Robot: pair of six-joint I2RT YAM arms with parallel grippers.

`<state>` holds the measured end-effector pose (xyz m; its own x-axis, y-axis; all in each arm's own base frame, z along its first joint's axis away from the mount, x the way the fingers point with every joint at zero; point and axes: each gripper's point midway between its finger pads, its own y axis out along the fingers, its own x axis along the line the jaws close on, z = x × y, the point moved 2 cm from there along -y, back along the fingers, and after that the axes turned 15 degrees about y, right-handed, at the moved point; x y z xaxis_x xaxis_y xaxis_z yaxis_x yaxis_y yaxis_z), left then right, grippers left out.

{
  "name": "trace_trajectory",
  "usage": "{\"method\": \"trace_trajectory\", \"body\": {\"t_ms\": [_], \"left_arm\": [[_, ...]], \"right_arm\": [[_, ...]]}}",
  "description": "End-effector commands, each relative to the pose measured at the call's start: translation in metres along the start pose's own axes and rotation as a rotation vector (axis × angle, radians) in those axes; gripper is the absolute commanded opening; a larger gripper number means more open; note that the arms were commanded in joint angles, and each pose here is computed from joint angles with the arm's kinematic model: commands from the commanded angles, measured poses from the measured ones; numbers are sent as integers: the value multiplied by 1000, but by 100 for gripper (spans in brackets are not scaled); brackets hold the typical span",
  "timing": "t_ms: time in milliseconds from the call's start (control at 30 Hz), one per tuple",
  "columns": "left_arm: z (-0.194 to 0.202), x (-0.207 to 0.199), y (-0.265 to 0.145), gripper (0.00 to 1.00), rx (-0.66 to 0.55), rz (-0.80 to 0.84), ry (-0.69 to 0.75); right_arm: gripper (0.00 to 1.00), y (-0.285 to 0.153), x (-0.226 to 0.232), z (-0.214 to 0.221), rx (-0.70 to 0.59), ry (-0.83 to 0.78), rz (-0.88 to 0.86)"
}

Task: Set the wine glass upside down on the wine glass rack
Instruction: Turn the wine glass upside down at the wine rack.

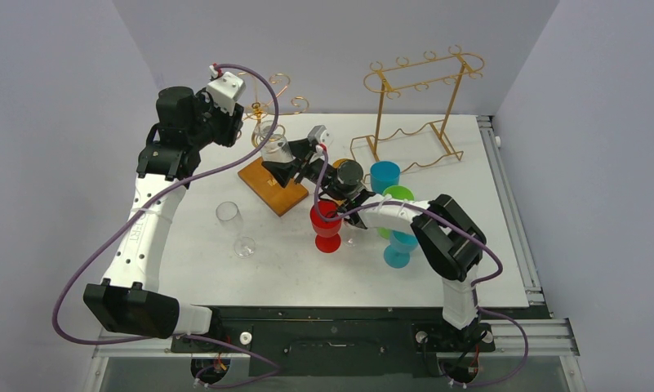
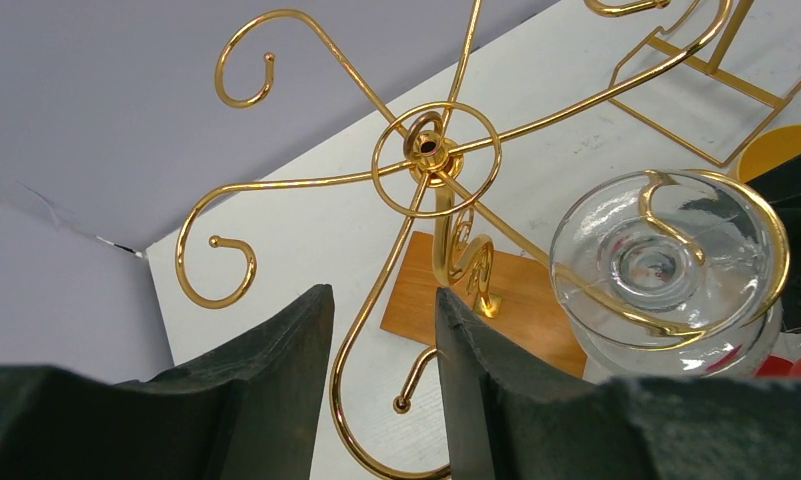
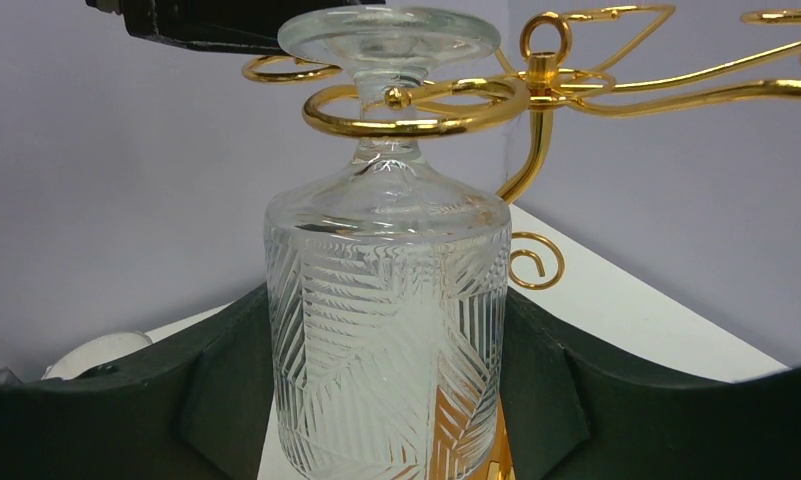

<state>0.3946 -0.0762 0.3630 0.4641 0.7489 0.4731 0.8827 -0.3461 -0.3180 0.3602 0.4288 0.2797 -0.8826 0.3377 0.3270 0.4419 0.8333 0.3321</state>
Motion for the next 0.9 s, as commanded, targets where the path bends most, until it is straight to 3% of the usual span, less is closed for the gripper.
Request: {"method": "trace_trajectory", "body": {"t_ms": [0, 267, 567, 867], "left_arm": [[15, 0, 2, 38, 63, -5, 5], [17, -1, 3, 38, 73, -1, 0], [24, 0, 9, 38, 96, -5, 4], [27, 1, 12, 38, 108, -13, 0]], "right_arm": [[0, 15, 35, -87, -247, -85, -142], [0, 21, 41, -91, -305, -43, -185], [0, -4, 38, -108, -434, -1, -172], [0, -19, 21, -108, -465, 16, -120]]}}
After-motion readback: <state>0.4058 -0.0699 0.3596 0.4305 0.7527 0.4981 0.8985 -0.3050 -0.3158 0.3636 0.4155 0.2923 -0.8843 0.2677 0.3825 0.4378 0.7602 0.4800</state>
